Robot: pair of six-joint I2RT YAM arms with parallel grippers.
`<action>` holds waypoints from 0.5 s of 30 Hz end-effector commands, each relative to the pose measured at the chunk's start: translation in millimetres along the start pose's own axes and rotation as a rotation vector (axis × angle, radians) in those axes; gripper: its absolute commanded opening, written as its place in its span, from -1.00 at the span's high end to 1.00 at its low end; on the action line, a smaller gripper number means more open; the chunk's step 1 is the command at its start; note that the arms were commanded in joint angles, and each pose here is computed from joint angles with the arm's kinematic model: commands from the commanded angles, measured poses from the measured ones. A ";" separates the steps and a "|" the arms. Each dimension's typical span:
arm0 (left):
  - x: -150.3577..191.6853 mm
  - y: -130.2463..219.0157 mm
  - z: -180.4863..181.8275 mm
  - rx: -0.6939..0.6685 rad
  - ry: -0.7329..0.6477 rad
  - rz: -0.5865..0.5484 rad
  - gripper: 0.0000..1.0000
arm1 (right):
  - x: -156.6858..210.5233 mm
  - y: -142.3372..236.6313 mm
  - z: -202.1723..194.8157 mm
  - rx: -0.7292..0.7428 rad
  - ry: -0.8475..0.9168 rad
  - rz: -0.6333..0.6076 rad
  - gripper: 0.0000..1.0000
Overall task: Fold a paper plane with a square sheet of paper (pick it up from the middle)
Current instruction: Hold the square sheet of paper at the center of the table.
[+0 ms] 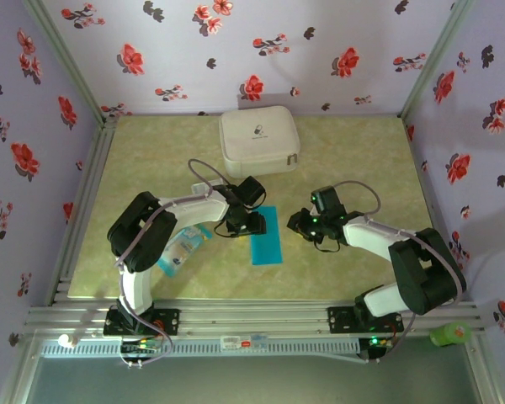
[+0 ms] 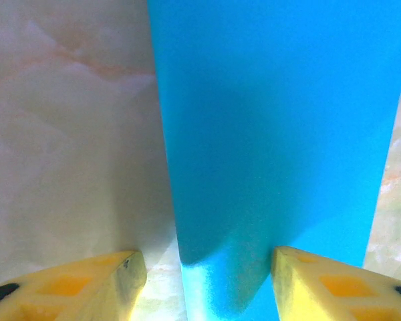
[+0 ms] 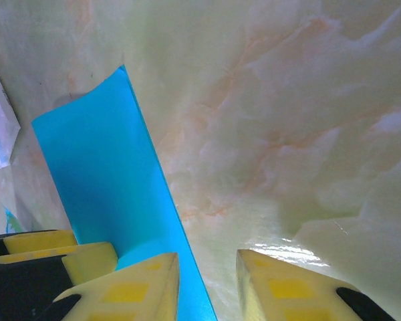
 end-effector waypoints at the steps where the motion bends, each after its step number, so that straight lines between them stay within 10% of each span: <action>1: 14.1 -33.8 32.3 -0.130 -0.024 0.041 -0.13 | -2.0 -1.2 9.5 -0.023 0.012 0.000 0.43; 15: 12.1 -35.1 36.4 -0.166 0.005 0.037 -0.14 | 0.7 -2.4 18.0 -0.055 0.034 0.020 0.50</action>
Point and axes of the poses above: each hand's point on the last joint's axis, 136 mm out from that joint toward the fingers, its own y axis back along the fingers, its own z axis along the line the jaws close on, x = y × z, the point moved 4 cm from there along y, back along the fingers, and after that the axes turned 6 degrees about -y, right-handed, at the moved point
